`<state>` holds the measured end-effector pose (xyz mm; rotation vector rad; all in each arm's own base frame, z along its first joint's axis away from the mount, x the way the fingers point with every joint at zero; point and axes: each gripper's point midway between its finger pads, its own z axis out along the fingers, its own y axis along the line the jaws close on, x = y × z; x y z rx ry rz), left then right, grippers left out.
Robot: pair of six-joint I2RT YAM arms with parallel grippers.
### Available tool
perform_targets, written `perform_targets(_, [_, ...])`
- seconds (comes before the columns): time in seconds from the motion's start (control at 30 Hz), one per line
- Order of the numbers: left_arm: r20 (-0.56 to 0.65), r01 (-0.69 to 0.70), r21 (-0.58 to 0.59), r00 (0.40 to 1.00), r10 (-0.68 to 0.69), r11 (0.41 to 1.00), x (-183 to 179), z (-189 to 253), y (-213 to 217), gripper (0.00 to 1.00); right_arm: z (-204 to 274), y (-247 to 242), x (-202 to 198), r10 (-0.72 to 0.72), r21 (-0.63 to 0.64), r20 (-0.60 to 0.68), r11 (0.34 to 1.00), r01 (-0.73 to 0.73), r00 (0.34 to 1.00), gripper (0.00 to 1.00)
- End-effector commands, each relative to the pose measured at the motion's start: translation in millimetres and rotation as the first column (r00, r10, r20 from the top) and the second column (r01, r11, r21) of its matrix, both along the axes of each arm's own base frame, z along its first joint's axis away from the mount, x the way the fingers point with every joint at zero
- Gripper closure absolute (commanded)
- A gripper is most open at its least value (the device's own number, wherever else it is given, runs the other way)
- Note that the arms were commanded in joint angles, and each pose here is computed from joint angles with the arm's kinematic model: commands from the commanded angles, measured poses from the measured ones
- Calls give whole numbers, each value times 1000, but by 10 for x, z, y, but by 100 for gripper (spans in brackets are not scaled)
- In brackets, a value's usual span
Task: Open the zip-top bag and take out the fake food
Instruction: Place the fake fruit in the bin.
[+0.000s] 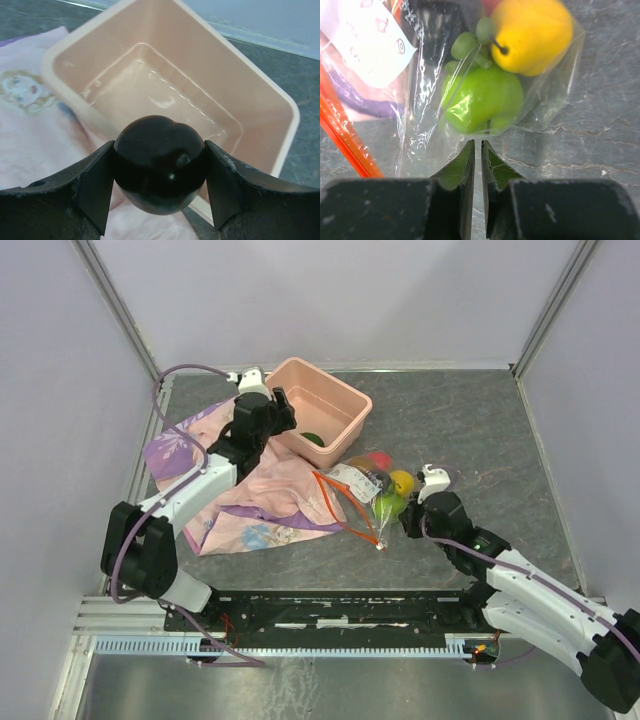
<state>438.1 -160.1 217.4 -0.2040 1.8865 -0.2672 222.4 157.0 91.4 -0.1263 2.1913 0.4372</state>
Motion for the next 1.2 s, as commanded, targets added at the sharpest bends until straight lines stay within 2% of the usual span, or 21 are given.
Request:
perform_targets(0.0, [80,179,-69,982,-174,981,173,270,-373,75,191,-162,88,-54,-31,87,998,57,995,82])
perform_targets(0.17, [49,302,-179,953,-298,937,303,161,-613,70,381,-217,112,-73,-7,154,997,75,985,78])
perform_targets(0.23, [47,352,-250,935,-352,902,366,165,-677,64,451,-245,124,-78,-5,181,997,81,980,76])
perform_targets(0.3, [56,410,-339,907,-417,847,399,146,-738,60,522,-279,138,-90,-1,208,996,92,974,74])
perform_targets(0.37, [74,458,-448,875,-479,767,412,126,-796,54,594,-306,154,-101,5,233,995,103,967,72])
perform_targets(0.43, [90,486,-529,847,-523,696,428,102,-816,41,665,-315,169,-105,13,256,994,105,961,70])
perform_targets(0.47, [96,493,-550,839,-536,674,437,80,-820,14,702,-317,177,-108,18,266,994,107,958,68])
perform_targets(0.5, [110,506,-558,830,-546,658,439,83,-831,1,734,-316,185,-107,20,274,994,105,956,67])
perform_targets(0.63, [140,523,-538,828,-542,661,464,168,-824,0,834,-279,215,-92,27,296,996,87,951,61])
perform_targets(0.8, [215,566,-466,818,-533,680,436,508,-774,0,987,-105,240,-13,51,332,999,-4,943,46])
perform_targets(0.97, [293,582,-380,813,-504,719,299,817,-643,0,1158,221,211,148,66,372,980,-186,916,32])
perform_targets(1.17, [404,556,-295,810,-425,777,-67,1068,-330,0,1319,624,117,343,83,398,910,-406,851,22])
